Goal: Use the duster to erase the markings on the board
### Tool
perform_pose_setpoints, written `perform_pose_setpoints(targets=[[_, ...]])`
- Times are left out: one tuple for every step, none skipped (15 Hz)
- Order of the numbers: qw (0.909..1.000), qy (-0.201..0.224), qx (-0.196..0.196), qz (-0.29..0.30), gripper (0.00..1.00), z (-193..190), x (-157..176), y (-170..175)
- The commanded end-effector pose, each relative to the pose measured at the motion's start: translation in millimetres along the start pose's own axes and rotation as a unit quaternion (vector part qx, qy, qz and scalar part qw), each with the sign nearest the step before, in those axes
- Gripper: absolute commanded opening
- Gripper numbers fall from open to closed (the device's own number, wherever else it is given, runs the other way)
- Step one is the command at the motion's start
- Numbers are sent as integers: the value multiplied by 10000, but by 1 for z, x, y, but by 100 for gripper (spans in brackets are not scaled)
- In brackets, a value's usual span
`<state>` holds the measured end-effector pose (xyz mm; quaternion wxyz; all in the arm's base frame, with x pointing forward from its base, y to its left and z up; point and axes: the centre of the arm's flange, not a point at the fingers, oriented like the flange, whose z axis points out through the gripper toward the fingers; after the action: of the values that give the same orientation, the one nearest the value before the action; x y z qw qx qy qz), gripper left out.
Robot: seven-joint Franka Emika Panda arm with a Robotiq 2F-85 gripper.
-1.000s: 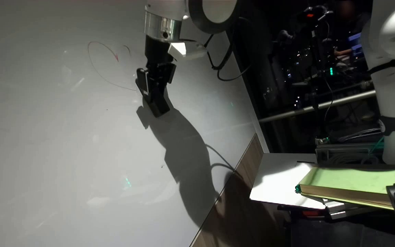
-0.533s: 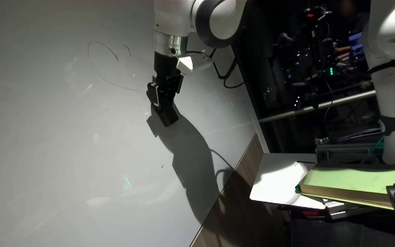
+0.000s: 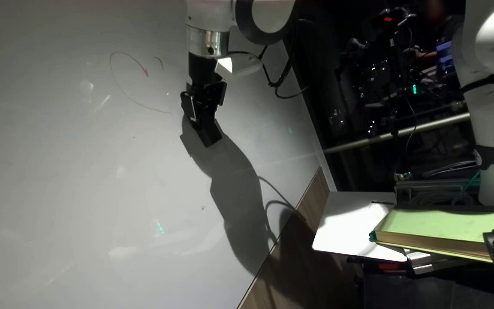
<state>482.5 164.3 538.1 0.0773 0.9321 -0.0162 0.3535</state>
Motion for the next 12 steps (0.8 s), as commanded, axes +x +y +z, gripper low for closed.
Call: perform_pose_setpoints(targets=[[9984,536,-12,171,31,-46,69,20],[9979,617,-26,195,31,-61,76,20],[9973,702,-24,234,31,-76,84,20],[9966,783,-19,270,31,-92,93,20],[9956,887,-7,298,31,-105,106,19],[9948,969,9,310,31,-124,116,13],[9940,1045,32,323,31,-136,121,10],[9933,1106,66,335,31,-146,125,4],[9926,1163,120,342,31,-154,127,0],[9920,1206,176,340,31,-157,127,-10],[9916,1232,233,314,31,-159,125,-18],[9915,1241,284,279,31,-158,121,-28]])
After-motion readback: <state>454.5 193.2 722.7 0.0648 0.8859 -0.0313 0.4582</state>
